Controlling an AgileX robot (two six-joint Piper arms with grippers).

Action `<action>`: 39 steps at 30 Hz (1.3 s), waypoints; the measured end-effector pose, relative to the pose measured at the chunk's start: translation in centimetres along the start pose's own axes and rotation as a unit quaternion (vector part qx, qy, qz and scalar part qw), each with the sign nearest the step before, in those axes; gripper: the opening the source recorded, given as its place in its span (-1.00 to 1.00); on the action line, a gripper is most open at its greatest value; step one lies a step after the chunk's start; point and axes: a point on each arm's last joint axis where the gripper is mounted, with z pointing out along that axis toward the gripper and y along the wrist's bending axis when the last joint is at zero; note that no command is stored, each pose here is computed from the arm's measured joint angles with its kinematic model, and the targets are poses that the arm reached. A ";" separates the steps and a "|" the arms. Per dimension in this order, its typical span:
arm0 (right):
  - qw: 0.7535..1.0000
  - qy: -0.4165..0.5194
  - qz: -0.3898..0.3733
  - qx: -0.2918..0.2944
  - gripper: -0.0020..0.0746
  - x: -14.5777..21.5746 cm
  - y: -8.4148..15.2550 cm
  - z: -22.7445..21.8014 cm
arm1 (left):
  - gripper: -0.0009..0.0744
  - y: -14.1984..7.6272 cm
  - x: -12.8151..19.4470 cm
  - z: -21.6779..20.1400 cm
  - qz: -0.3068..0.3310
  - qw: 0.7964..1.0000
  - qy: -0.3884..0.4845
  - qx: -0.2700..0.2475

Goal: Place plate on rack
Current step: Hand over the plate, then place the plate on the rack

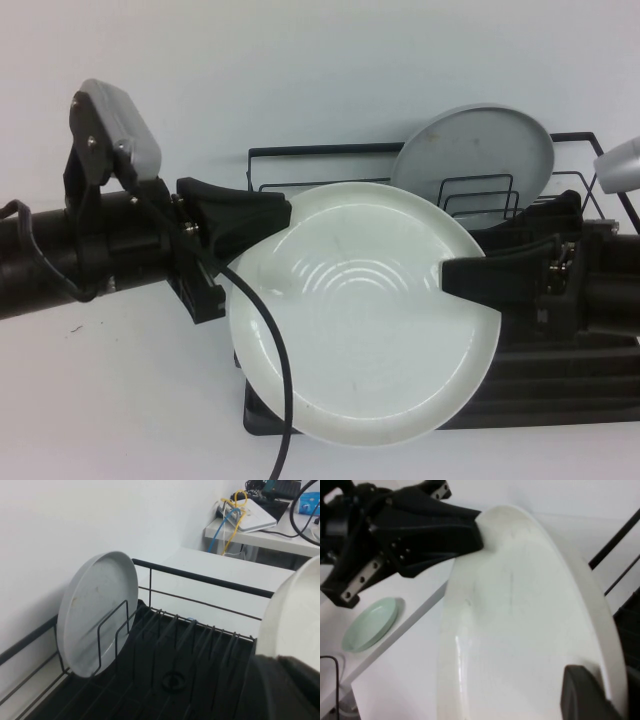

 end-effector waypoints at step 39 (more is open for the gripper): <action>0.876 0.050 -0.412 0.246 -0.67 -13.9 1.8 -3.6 | -0.97 -11.8 -7.7 -12.9 0.160 0.961 -0.053 -0.220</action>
